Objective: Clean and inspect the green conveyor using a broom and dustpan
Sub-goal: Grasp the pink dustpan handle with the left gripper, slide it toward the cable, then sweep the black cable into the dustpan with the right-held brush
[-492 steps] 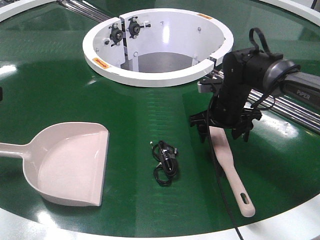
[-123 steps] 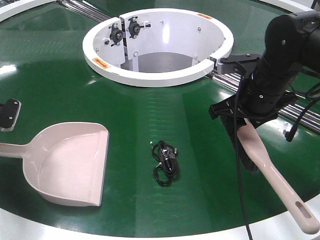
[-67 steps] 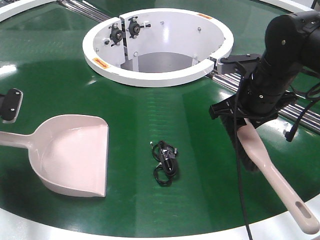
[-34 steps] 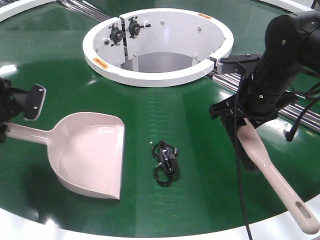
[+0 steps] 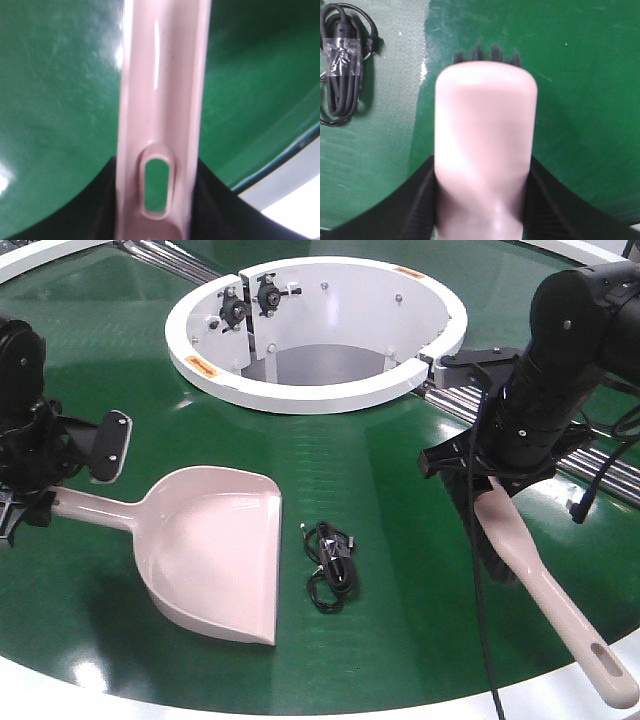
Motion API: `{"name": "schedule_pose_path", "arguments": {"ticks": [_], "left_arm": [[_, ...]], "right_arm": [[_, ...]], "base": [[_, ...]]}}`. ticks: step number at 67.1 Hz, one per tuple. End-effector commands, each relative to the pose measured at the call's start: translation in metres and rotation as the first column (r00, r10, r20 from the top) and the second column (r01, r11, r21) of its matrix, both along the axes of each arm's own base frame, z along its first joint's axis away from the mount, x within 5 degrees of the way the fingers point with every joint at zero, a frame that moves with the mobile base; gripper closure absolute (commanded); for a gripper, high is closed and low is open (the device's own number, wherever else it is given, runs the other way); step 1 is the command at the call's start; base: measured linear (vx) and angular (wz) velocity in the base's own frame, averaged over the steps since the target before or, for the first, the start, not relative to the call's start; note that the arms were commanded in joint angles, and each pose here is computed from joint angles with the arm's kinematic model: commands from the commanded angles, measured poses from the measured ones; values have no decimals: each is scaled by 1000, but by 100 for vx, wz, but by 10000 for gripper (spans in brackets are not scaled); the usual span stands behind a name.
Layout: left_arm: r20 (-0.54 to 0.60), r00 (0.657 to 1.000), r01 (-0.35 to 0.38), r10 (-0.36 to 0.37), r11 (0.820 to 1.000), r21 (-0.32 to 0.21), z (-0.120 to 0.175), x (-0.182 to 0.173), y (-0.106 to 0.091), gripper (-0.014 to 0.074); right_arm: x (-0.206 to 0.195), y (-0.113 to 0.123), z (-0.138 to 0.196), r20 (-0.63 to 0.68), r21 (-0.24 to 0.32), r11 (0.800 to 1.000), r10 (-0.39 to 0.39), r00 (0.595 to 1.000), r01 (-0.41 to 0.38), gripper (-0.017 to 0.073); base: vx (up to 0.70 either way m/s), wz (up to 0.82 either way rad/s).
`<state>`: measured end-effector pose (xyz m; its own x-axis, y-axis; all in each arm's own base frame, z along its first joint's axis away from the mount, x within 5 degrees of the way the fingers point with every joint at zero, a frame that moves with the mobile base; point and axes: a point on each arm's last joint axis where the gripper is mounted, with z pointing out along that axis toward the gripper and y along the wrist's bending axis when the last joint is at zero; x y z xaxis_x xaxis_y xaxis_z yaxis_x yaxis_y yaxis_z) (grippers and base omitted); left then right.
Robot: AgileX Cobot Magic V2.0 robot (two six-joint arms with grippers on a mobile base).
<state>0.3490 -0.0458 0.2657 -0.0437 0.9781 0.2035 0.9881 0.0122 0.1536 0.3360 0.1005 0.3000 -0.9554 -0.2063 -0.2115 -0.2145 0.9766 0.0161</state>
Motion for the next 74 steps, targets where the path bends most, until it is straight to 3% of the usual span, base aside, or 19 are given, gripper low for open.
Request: {"name": "schedule_pose_path", "arguments": {"ticks": [1, 16, 74], "left_arm": [[37, 999, -29, 33, 996, -88, 22, -10, -15, 601], [28, 998, -57, 62, 990, -132, 22, -11, -21, 601], [28, 998, -57, 62, 990, -132, 22, -11, -21, 600]], "right_arm": [[-10, -6, 23, 28, -4, 1000, 1, 1000, -1, 563], [-10, -6, 23, 28, -4, 1000, 1, 1000, -1, 563], [-10, -6, 23, 28, -4, 1000, 1, 1000, -1, 563]], "base": [[0, 0], [0, 0], [0, 0]]}}
